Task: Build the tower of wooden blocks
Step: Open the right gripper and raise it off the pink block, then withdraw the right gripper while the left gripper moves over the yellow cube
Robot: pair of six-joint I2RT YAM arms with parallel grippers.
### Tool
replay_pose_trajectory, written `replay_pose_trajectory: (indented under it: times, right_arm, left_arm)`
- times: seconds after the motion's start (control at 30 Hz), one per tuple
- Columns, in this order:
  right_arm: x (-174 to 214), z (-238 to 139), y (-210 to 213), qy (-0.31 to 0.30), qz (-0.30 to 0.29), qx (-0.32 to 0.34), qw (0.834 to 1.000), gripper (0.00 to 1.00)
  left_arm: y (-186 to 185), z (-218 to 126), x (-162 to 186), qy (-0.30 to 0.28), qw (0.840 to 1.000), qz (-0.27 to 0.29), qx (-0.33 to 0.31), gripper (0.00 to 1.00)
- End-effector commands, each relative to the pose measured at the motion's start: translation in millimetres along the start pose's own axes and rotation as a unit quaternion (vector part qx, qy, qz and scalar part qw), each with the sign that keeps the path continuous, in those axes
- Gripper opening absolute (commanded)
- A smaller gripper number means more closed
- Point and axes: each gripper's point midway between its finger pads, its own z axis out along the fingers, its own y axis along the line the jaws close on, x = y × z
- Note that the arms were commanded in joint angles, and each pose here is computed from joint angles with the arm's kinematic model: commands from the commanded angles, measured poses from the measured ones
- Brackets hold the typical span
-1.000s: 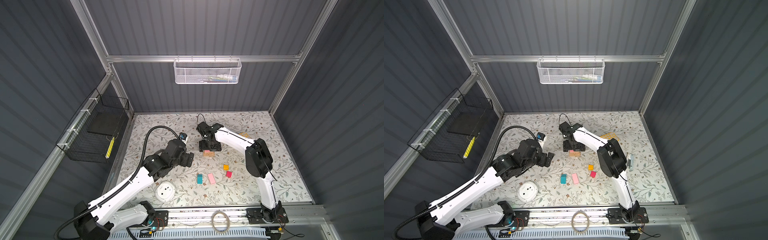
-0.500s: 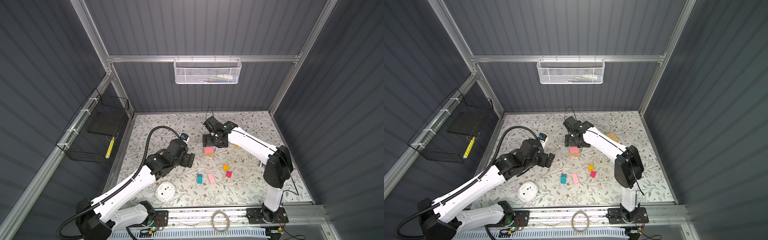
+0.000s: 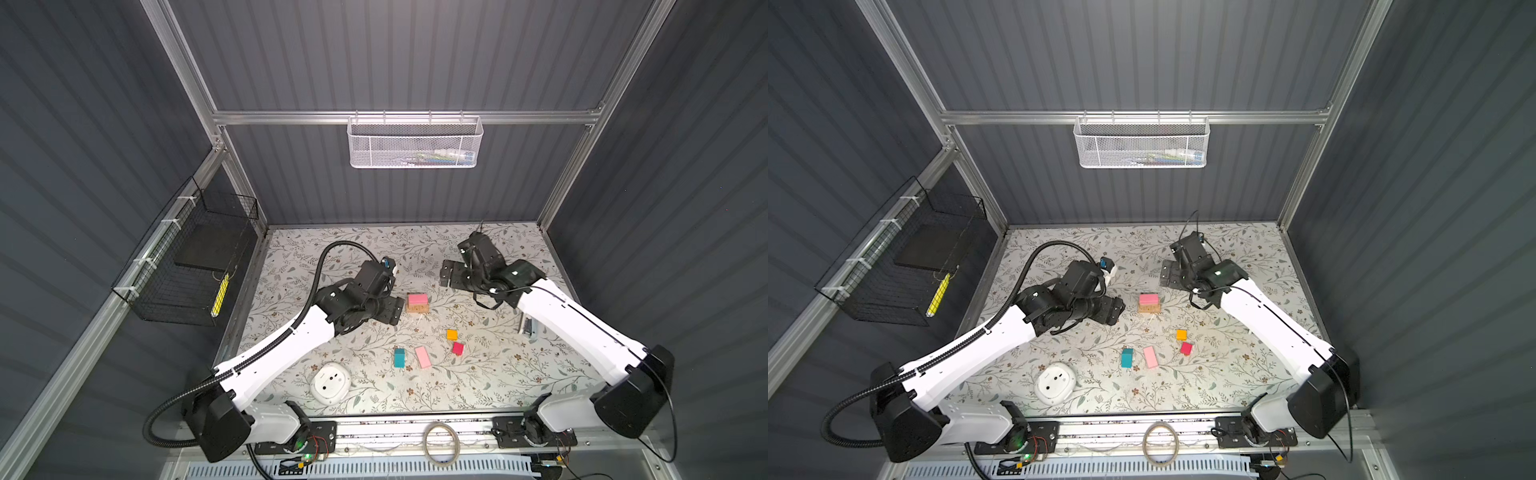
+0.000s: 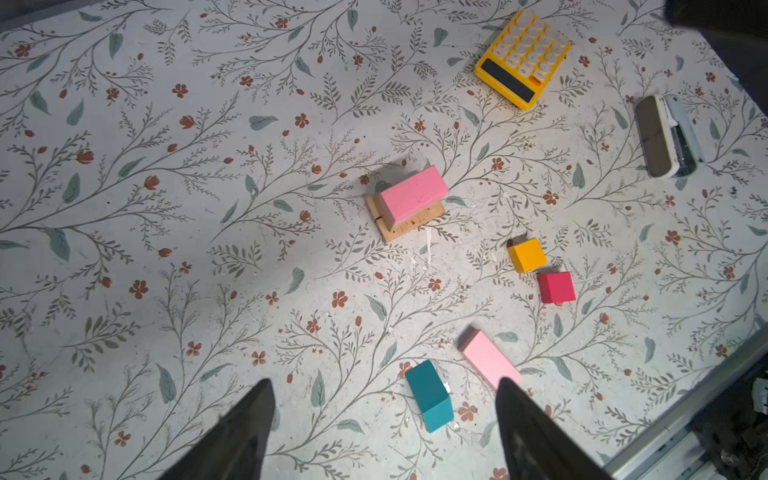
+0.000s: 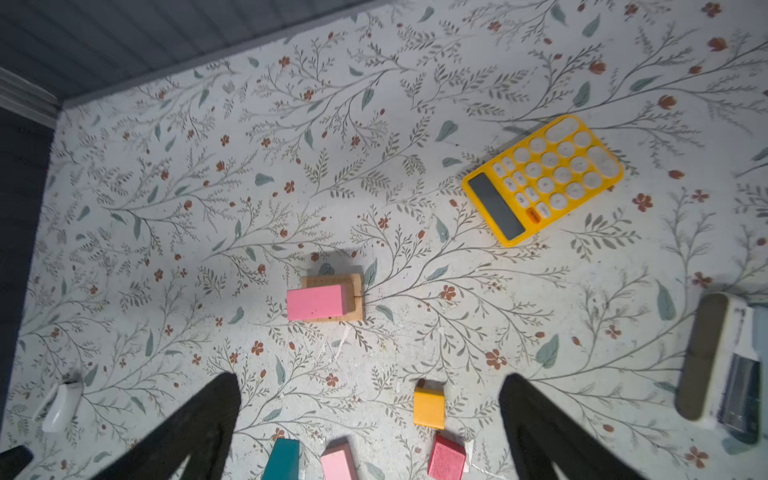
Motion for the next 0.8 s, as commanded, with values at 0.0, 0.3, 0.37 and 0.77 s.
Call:
replay_pose_trajectory:
  times: [0.0, 0.3, 0.37, 0.77]
  right_arm:
    - [-29, -16, -7, -0.067, 0.015, -0.015, 0.998, 0.96]
    - [-62, -58, -16, -0.157, 0.074, -0.092, 0.981, 0.90]
    - [-72, -84, -13, -0.199, 0.091, -0.135, 0.966, 0.90]
    - [-40, -163, -90, -0.323, 0.153, -0.105, 0.928, 0.85]
  left_arm:
    - [-24, -4, -7, 0.007, 1.000, 0.006, 0.023, 0.83]
    - [-91, 28, -13, 0.054, 0.997, 0.044, 0.036, 0.78]
    - [-104, 38, -12, 0.063, 0.996, 0.051, 0.039, 0.76]
    - [-157, 95, 16, 0.148, 0.985, 0.087, 0.013, 0.73]
